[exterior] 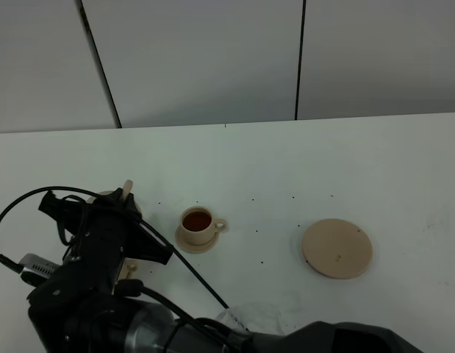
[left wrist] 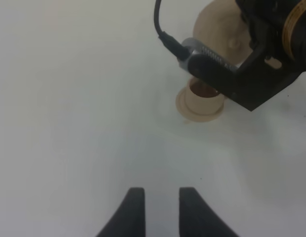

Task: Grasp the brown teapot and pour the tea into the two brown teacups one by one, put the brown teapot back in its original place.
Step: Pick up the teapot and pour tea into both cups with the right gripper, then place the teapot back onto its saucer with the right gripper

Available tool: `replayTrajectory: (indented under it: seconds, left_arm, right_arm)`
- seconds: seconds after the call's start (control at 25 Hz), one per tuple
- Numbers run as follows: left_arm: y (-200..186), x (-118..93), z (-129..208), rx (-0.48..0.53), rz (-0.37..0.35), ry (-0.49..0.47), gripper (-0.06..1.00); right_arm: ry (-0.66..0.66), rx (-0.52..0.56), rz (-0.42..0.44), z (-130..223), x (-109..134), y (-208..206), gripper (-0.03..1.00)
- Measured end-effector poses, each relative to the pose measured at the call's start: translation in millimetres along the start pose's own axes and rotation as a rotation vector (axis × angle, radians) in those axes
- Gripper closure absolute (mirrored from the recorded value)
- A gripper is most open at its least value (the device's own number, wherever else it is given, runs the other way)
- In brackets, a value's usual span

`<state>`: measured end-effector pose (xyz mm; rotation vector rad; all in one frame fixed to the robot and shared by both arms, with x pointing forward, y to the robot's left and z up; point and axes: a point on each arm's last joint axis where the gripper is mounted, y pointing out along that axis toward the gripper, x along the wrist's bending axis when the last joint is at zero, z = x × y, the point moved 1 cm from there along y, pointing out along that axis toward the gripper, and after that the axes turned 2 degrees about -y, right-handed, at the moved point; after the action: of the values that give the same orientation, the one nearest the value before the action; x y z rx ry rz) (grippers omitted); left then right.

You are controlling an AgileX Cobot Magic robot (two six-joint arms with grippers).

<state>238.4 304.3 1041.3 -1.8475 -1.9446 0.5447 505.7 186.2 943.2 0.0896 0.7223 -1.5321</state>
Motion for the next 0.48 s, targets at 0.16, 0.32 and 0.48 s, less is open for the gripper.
replayTrajectory:
  seconds: [0.16,0.32,0.48]
  left_arm:
    - [0,0,0,0.0,0.0,0.0,0.7]
    - [0,0,0,0.0,0.0,0.0,0.7]
    - [0,0,0,0.0,0.0,-0.001,0.7]
  right_arm:
    - [0.029,-0.028,-0.03,3,5,9,0.87]
    - [0.079,-0.078,-0.055,8,8,15,0.87]
    - [0.129,-0.105,-0.069,21,5,11,0.87]
